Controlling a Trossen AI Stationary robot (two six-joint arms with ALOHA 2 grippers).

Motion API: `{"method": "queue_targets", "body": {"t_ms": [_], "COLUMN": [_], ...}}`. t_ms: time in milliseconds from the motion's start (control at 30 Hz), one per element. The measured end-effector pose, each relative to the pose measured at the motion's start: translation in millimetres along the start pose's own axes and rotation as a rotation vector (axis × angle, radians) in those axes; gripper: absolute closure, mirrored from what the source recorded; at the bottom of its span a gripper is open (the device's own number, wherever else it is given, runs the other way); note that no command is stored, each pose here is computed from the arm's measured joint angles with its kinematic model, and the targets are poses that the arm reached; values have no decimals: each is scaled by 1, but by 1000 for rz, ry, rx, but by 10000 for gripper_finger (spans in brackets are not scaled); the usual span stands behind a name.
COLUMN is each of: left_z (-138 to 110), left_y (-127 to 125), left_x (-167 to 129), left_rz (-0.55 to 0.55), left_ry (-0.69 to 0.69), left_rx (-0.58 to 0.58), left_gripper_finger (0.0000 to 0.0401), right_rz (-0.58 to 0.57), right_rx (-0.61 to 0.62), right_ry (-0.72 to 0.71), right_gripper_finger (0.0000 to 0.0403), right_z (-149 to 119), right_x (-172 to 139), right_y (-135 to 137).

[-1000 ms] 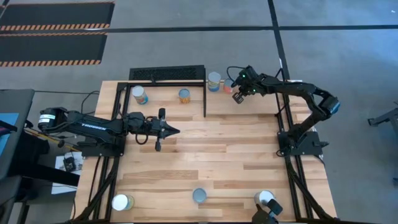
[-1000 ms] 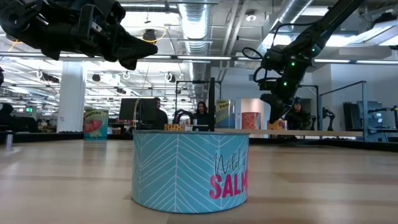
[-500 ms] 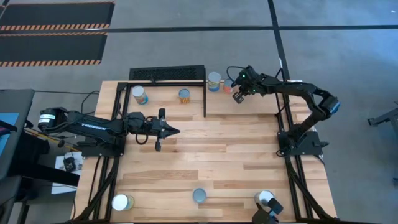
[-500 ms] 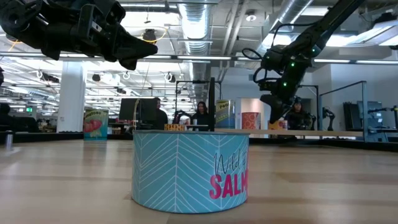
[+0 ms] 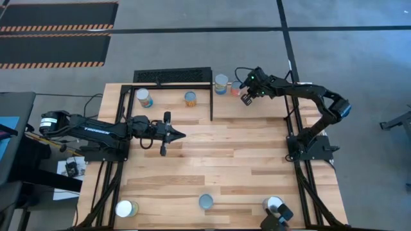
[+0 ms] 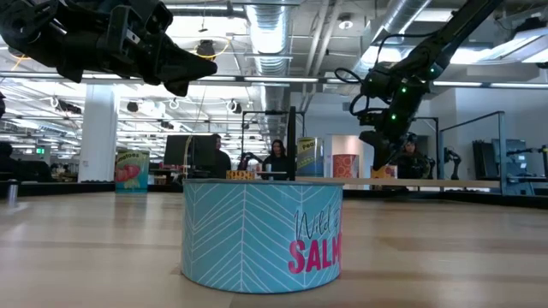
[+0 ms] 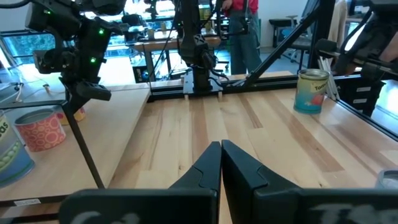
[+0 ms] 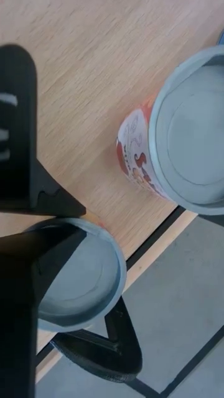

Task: Pick and place cans onto a shelf
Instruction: Put the canned pineapple rings on the shelf, then put the top bottom canned tomatoes on the shelf

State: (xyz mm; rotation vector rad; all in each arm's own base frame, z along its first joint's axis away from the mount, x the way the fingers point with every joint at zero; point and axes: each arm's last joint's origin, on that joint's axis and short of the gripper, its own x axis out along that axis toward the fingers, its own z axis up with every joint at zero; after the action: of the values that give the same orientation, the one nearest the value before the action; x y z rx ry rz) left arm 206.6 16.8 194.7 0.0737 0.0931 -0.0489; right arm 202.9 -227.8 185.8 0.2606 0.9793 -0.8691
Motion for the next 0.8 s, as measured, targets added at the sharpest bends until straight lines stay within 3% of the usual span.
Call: {"method": "queue_targets", "body": {"t_ms": [367,467,667,800], "left_z": [-3,-4,-8,-8], "left_y": [0,-1,-11,-17], "left_x": [0,0,1,1], "left_rz": [19,1,-54,-84], "left_ry": [36,46,83,84], "left_rx": [20,38,98,111], "left_gripper_finger": [399,399,399,399], "right_rz": [-4,-15,103,242], "right_rx": [-31,-74,-174,-189], "right_ry": [-25,-89,-338,-541], "right_gripper_finger": [296,311,391,389], "right_z": [14,19,12,-12], "right_x": [-17,-37,-86,-108], "right_y": [2,13,52,83]}}
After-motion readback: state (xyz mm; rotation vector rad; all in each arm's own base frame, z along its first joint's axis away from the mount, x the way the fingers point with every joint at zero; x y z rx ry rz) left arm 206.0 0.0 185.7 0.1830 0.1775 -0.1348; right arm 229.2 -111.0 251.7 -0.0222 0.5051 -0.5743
